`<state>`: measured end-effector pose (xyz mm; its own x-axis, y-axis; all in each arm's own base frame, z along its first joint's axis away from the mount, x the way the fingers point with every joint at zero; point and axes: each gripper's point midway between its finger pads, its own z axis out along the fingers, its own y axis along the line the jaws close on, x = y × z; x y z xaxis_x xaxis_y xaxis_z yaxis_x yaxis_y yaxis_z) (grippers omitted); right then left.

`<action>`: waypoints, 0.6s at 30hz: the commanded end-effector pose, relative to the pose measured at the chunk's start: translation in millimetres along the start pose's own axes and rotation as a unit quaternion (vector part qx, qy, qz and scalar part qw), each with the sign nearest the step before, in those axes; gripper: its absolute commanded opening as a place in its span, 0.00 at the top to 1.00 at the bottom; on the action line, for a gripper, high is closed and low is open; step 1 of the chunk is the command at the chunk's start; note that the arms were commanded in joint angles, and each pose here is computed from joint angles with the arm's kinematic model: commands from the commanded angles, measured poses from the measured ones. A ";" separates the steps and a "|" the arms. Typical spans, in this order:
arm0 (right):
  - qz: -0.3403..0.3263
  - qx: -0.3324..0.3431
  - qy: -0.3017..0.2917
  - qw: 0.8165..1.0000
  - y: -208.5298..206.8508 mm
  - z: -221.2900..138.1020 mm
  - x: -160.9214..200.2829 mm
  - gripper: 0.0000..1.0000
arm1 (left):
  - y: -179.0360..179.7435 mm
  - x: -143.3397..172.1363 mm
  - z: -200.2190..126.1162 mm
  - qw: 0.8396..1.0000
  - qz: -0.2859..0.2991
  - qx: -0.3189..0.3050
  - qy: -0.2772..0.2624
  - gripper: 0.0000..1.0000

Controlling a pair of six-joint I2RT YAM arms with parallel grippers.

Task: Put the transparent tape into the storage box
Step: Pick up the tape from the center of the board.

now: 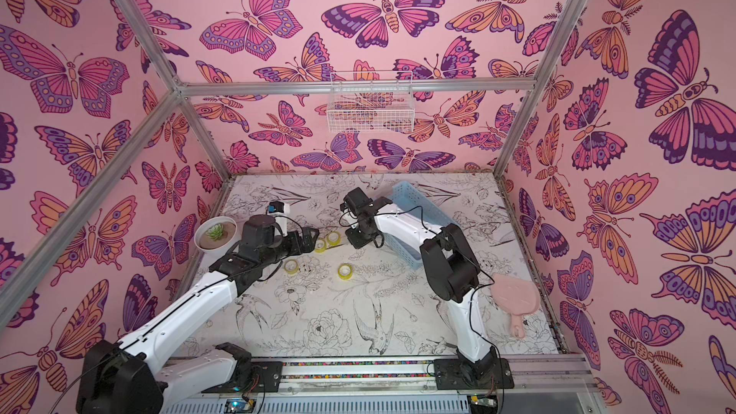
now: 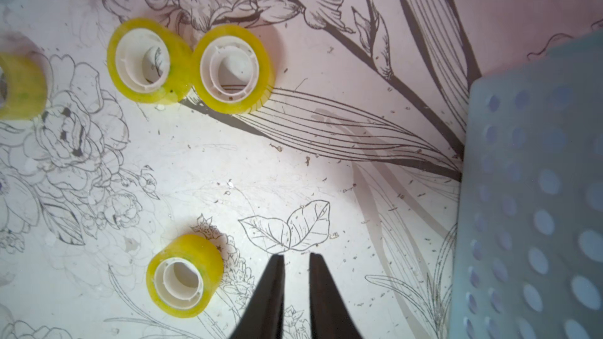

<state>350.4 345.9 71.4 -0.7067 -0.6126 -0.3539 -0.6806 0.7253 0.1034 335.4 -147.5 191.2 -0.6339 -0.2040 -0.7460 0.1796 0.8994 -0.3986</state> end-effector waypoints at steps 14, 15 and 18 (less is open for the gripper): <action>-0.065 -0.056 0.050 0.995 65.1 -0.6 29.4 0.58 | -7.2 -40.7 -33.4 0.998 -0.005 -0.017 -0.061 0.00; -0.066 -0.056 0.052 0.995 66.5 0.7 30.9 0.58 | -6.7 -39.7 -33.5 0.998 -0.007 -0.017 -0.061 0.00; -0.068 -0.054 0.059 0.994 67.7 7.7 36.3 0.57 | -4.6 -35.4 -33.7 0.998 -0.012 -0.019 -0.058 0.00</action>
<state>288.6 380.7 66.7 -0.6226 -0.7240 -0.2969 -0.7798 0.6056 0.1585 335.9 -133.2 240.6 -0.5329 -0.2620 -0.8046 0.1530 0.9054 -0.3961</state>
